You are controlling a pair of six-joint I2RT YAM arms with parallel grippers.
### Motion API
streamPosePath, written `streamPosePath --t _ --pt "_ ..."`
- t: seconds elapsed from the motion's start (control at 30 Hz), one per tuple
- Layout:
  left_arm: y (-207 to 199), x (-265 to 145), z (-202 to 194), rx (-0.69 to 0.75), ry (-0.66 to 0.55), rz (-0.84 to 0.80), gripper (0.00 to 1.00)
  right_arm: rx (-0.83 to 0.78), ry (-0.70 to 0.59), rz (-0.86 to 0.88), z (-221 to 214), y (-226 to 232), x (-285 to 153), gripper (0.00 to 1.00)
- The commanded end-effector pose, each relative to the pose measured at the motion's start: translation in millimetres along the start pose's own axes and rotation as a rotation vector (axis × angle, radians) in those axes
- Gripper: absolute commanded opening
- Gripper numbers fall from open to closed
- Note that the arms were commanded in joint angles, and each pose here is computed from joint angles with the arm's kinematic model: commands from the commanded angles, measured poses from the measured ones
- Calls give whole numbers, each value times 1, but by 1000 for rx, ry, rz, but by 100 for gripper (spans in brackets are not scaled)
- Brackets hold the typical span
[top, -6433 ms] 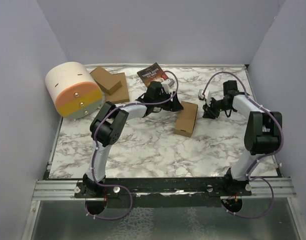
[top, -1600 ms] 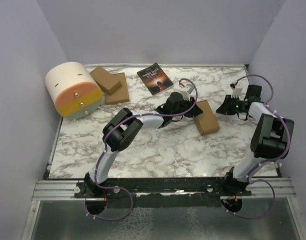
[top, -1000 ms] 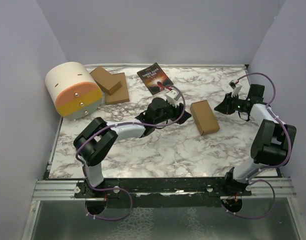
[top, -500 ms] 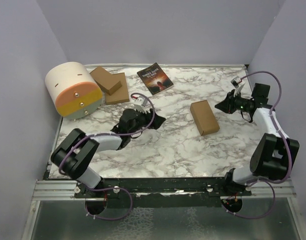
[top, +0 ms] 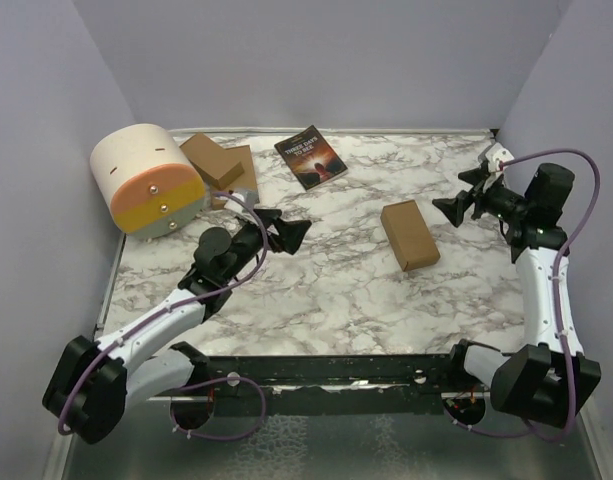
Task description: Fold the paper box
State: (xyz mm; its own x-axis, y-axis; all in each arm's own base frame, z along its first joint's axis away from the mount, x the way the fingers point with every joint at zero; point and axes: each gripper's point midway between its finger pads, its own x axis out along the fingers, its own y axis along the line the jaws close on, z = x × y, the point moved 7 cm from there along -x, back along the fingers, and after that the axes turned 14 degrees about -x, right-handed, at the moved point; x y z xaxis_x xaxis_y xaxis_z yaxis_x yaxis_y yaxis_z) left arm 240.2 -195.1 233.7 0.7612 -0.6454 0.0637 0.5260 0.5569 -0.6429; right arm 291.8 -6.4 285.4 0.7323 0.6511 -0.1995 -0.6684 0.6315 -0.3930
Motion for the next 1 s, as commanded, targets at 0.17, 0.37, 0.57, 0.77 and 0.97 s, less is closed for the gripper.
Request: streamPosePath --t 0.17,0.37,0.57,0.77,0.97 --pt "-24 -26 63 36 -128 79 99 130 -21 -113 55 -31 -11 99" --pt "-51 -23 101 84 -73 131 99 167 -83 -113 84 -38 -15 99" --pt "-87 -25 149 165 -84 125 99 95 -172 -106 140 -42 -31 99" --pt "-103 -16 173 203 -89 126 99 129 -196 -126 167 -42 -43 99" --pt "-112 -10 184 220 -98 105 99 202 -180 -237 182 -45 -54 99"
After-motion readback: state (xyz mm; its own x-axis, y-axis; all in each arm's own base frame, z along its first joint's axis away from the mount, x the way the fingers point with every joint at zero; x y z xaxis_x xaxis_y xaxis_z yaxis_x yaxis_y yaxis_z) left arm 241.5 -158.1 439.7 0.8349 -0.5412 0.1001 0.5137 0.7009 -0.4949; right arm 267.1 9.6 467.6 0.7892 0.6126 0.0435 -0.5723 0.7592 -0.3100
